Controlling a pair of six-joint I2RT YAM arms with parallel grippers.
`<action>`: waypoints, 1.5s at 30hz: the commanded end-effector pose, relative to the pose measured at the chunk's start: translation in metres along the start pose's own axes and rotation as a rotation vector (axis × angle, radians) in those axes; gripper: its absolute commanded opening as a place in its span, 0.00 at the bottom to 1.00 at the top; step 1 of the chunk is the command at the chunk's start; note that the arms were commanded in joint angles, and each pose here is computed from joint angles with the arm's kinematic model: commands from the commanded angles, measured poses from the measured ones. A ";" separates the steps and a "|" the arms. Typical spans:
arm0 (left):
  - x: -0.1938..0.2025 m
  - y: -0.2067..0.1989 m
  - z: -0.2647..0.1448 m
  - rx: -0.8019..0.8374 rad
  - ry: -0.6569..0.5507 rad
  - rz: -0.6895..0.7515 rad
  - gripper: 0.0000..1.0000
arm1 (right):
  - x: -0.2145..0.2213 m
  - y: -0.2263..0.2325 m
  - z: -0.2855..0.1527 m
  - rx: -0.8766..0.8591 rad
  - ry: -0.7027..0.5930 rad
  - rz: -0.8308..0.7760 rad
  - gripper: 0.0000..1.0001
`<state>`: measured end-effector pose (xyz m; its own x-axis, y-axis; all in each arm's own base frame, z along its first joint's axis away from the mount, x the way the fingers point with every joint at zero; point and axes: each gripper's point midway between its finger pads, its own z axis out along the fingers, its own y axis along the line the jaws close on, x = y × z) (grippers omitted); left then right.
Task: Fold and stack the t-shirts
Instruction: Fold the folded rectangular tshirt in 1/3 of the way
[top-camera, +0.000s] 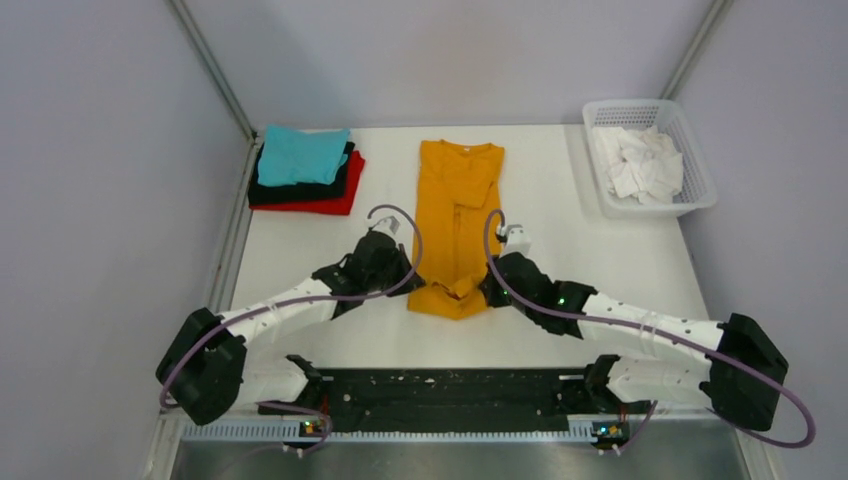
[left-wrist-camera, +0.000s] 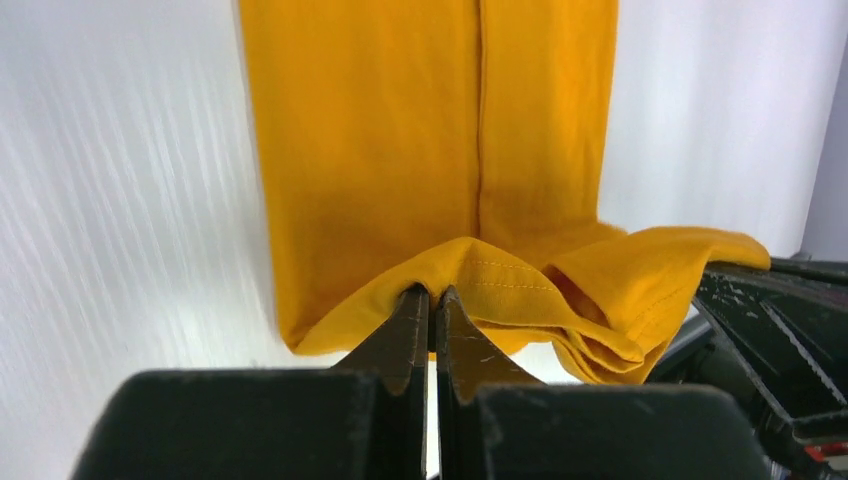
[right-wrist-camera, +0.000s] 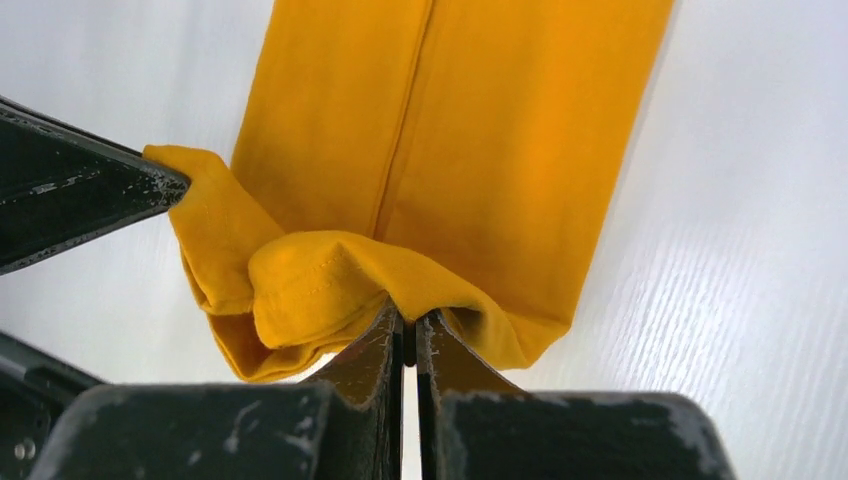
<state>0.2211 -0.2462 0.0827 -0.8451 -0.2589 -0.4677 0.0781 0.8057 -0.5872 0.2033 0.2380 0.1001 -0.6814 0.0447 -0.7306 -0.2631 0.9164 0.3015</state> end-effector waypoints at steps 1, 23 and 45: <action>-0.060 -0.024 0.004 0.053 -0.123 0.040 0.00 | -0.066 0.004 0.005 0.008 -0.190 0.022 0.00; -0.186 -0.012 0.065 -0.060 -0.126 0.154 0.00 | -0.151 -0.047 0.083 0.078 -0.268 0.028 0.00; -0.215 0.011 0.086 -0.069 -0.051 0.132 0.99 | -0.169 -0.077 0.130 0.059 -0.175 0.082 0.73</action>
<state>0.4410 -0.2367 0.0767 -0.8476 -0.1490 -0.5093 0.1318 0.8705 -0.4742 0.4158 0.1991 0.0743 -0.6214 0.1716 -0.7644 -0.0846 0.9553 0.2833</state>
